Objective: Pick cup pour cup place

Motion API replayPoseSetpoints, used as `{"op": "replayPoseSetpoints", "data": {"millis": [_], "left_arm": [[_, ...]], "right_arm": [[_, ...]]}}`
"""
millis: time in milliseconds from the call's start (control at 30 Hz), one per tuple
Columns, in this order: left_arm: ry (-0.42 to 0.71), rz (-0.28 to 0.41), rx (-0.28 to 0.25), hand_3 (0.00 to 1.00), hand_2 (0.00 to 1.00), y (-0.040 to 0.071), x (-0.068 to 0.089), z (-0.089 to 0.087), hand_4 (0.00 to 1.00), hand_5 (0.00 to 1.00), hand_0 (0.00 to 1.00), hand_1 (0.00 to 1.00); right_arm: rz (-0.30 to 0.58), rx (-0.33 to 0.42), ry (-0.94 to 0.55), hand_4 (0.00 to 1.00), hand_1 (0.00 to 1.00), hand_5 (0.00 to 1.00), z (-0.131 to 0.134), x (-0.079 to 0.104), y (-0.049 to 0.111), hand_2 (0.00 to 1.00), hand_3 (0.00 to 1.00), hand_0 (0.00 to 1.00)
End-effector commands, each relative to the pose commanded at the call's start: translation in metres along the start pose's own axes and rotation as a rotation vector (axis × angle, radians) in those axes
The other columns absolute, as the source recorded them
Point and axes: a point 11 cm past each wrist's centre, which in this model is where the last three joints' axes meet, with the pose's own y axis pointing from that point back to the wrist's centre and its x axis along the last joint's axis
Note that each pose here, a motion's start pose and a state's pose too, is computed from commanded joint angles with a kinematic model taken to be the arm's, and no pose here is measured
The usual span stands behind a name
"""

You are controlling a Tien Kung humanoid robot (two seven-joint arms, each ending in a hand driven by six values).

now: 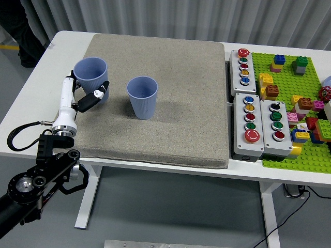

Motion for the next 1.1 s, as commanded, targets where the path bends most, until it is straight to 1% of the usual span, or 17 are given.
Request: {"op": "replayPoseSetpoints", "data": {"millis": [33, 133, 233, 567, 600, 767, 800, 967, 1000, 1100], "left_arm": [[0.0, 0.0, 0.001, 0.588, 0.578, 0.0, 0.0, -0.001, 0.545, 0.094, 0.679, 0.585], [-0.009, 0.004, 0.007, 0.588, 0.578, 0.008, -0.002, -0.015, 0.545, 0.094, 0.679, 0.585], [-0.01, 0.006, 0.01, 0.589, 0.58, 0.011, -0.003, -0.021, 0.555, 0.111, 0.683, 0.59], [-0.021, -0.01, 0.022, 0.589, 0.586, 0.017, -0.002, -0.027, 0.557, 0.115, 0.685, 0.593], [-0.021, -0.01, 0.022, 0.662, 0.664, 0.017, -0.001, -0.027, 0.611, 0.149, 0.696, 0.643], [-0.026, -0.008, 0.005, 0.662, 0.664, 0.016, 0.0, -0.023, 0.611, 0.149, 0.696, 0.643], [-0.029, -0.007, 0.004, 0.807, 0.775, 0.016, 0.0, -0.023, 0.78, 0.287, 0.744, 0.703], [-0.022, 0.001, -0.002, 0.807, 0.775, 0.013, 0.003, -0.021, 0.78, 0.287, 0.744, 0.703], [-0.021, 0.0, -0.004, 0.86, 0.825, 0.013, 0.003, -0.02, 0.815, 0.32, 0.771, 0.737], [-0.022, -0.008, -0.004, 0.86, 0.825, 0.012, 0.003, -0.02, 0.815, 0.32, 0.771, 0.737]], "right_arm": [[0.0, 0.0, 0.0, 0.177, 0.696, 0.333, 0.0, 0.0, 0.0, 0.628, 0.618, 0.698], [0.0, 0.0, 0.002, 0.177, 0.696, 0.333, 0.0, 0.0, 0.0, 0.628, 0.618, 0.698], [-0.001, -0.001, 0.008, 0.179, 0.696, 0.333, 0.0, 0.0, 0.0, 0.628, 0.619, 0.698], [-0.002, -0.008, 0.014, 0.179, 0.696, 0.333, 0.004, -0.001, 0.0, 0.628, 0.619, 0.698], [-0.002, -0.008, 0.015, 0.18, 0.697, 0.331, 0.004, -0.001, 0.0, 0.629, 0.618, 0.698], [-0.001, -0.009, 0.015, 0.18, 0.697, 0.331, 0.005, 0.0, 0.0, 0.629, 0.618, 0.698], [-0.001, -0.008, 0.016, 0.179, 0.696, 0.329, 0.004, 0.0, 0.0, 0.628, 0.618, 0.698], [-0.001, -0.005, 0.012, 0.179, 0.696, 0.329, 0.002, 0.0, 0.0, 0.628, 0.618, 0.698], [-0.001, -0.004, 0.011, 0.181, 0.696, 0.327, 0.002, 0.0, 0.0, 0.629, 0.618, 0.699], [-0.001, -0.003, 0.013, 0.181, 0.696, 0.327, 0.001, 0.0, 0.0, 0.629, 0.618, 0.699]]}}
